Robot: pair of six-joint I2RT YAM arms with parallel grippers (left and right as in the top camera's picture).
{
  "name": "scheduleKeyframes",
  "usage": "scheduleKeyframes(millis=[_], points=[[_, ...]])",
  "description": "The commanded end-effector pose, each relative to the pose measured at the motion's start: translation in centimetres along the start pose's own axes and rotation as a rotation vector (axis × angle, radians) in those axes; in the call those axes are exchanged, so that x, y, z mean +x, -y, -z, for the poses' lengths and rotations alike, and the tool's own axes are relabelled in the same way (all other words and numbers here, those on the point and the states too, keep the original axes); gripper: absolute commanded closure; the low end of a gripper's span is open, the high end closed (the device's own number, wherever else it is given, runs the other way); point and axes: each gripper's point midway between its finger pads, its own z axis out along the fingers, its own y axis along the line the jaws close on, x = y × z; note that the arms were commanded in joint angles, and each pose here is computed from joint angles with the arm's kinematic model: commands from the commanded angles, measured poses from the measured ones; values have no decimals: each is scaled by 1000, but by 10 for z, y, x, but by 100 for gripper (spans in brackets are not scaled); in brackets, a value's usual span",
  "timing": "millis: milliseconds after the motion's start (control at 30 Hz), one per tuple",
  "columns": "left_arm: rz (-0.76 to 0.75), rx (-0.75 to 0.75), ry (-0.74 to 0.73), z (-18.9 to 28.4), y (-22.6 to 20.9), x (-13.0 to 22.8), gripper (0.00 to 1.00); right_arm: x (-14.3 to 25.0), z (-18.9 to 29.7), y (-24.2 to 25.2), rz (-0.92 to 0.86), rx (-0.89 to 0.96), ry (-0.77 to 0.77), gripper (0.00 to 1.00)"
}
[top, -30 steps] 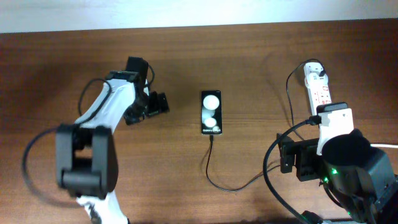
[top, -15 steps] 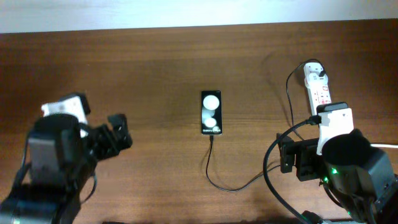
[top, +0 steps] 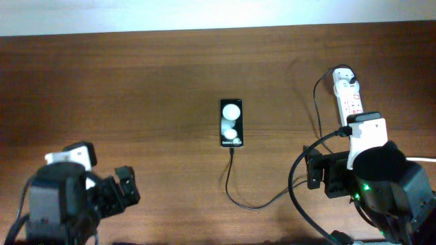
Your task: Plug charger to phone and switch on socket
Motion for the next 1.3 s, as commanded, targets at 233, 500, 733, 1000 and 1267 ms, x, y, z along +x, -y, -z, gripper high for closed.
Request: scheduleKeyframes(millis=[233, 500, 733, 1000, 1267], points=[[15, 114, 309, 83, -40, 68, 1, -4, 3, 4, -8, 15, 19, 1], [20, 122, 332, 89, -47, 84, 1, -4, 3, 4, -8, 15, 19, 1], [108, 51, 419, 98, -54, 92, 1, -4, 3, 4, -8, 15, 18, 1], [115, 88, 527, 111, -60, 110, 1, -4, 3, 4, -8, 15, 18, 1], [129, 116, 639, 123, -65, 129, 1, -4, 3, 4, -8, 15, 18, 1]])
